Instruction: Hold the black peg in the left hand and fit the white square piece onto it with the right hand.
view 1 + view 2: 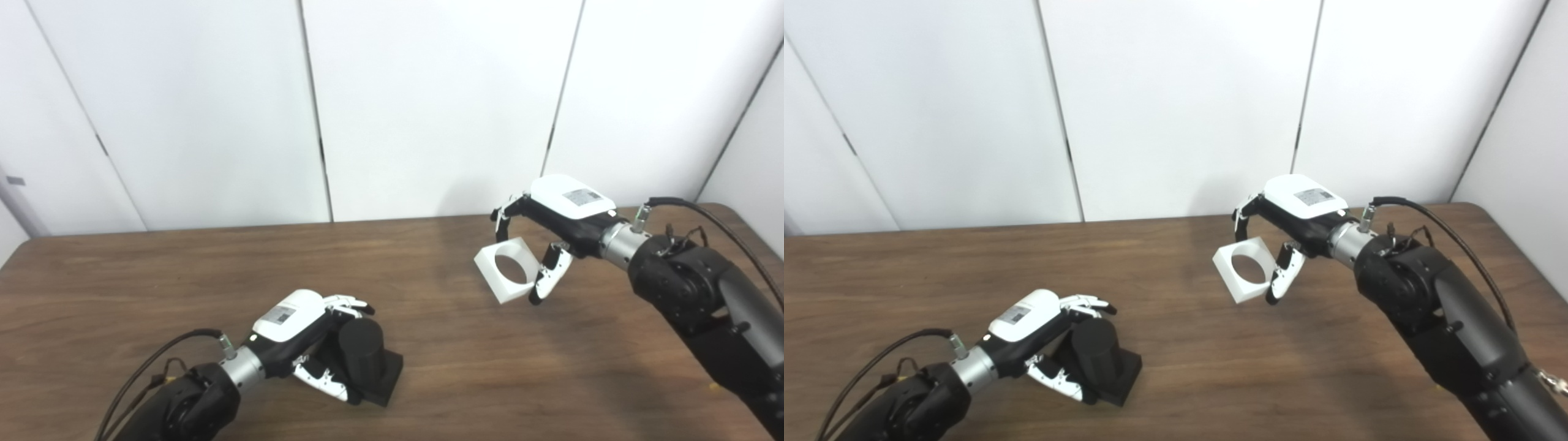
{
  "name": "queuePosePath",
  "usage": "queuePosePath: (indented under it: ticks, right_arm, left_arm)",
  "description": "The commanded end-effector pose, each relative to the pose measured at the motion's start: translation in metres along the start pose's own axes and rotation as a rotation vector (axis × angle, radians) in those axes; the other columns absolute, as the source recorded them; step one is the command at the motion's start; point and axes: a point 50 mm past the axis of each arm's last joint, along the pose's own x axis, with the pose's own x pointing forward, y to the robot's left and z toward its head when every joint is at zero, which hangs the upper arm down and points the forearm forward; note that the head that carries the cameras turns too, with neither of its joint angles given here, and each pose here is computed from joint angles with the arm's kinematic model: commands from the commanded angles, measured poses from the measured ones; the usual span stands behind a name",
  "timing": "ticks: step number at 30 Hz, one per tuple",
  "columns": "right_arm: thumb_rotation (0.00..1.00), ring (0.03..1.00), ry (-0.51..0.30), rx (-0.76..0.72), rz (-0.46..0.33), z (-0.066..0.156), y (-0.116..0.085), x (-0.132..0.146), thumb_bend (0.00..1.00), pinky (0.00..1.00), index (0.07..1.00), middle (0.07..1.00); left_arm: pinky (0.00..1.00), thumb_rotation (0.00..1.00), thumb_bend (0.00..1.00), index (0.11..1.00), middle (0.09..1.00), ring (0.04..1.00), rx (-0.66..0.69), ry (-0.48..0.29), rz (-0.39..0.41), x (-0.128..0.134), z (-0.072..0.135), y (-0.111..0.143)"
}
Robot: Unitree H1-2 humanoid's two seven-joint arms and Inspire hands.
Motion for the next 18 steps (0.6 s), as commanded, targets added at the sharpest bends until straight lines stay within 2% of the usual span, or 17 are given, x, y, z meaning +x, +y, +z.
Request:
queuePosePath:
  ticks: [1,10,18]
  right_arm:
    - [0.13,0.799,-0.084,-0.037,-0.082,0.015,-0.028,0.001,0.52,0.69,0.480,0.768]
    - [0.14,0.800,-0.191,0.004,-0.079,0.049,-0.026,0.002,0.52,0.69,0.480,0.769]
    - [0.14,0.800,-0.256,0.050,-0.072,0.073,-0.012,0.013,0.52,0.69,0.478,0.774]
  left_arm:
    - [0.72,0.07,0.52,0.490,0.838,0.867,-0.007,0.060,-0.173,-0.001,-0.002,-0.039]
    - [0.72,0.07,0.52,0.489,0.836,0.868,-0.015,0.059,-0.166,0.007,0.001,-0.040]
    - [0.72,0.07,0.52,0.489,0.837,0.872,-0.015,0.054,-0.170,0.012,0.003,-0.041]
